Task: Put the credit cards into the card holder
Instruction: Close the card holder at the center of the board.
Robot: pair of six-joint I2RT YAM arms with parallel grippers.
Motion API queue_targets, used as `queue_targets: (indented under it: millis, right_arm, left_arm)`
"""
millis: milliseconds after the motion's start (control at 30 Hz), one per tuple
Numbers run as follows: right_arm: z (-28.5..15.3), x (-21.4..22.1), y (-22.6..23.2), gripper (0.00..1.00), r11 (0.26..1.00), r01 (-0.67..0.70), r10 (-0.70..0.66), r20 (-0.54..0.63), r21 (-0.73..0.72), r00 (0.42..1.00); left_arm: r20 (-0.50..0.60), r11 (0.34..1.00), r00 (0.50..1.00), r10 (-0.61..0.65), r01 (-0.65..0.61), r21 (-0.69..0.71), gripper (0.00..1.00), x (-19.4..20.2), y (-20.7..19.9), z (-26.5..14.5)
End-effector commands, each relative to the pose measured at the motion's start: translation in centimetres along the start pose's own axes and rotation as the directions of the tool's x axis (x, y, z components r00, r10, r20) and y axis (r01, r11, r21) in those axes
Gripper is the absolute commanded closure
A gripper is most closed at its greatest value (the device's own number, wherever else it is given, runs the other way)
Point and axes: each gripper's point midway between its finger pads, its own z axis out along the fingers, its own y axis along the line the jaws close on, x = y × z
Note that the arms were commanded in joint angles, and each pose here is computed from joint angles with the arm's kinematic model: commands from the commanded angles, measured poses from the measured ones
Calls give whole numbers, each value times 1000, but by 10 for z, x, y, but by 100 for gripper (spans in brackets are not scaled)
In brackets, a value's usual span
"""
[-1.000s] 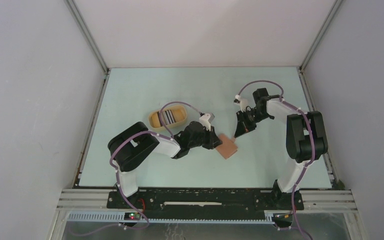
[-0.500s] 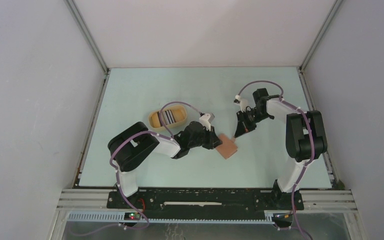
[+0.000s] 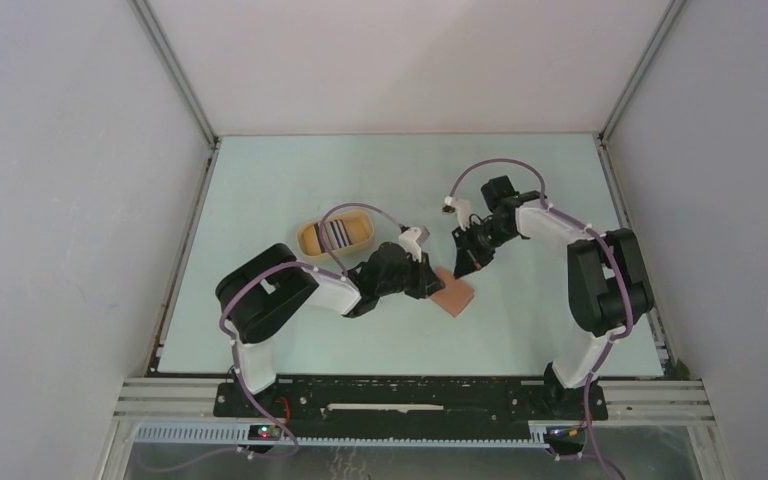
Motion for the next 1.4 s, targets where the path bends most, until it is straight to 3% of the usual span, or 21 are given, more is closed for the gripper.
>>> queue_targets:
  millis: [0, 700, 1367]
  right_arm:
    - [1, -1, 3, 100, 997, 72, -72, -10, 32, 997]
    - [25, 18, 1, 100, 990, 117, -104, -146, 78, 984]
    - [32, 18, 8, 100, 981, 170, -152, -175, 91, 973]
  left_arm:
    - [-2, 1000, 1000, -5, 5, 11, 88, 2, 1, -1]
    - [13, 1000, 1000, -25, 25, 0, 89, 0, 5, -4]
    - [15, 999, 999, -32, 32, -1, 88, 0, 5, -4]
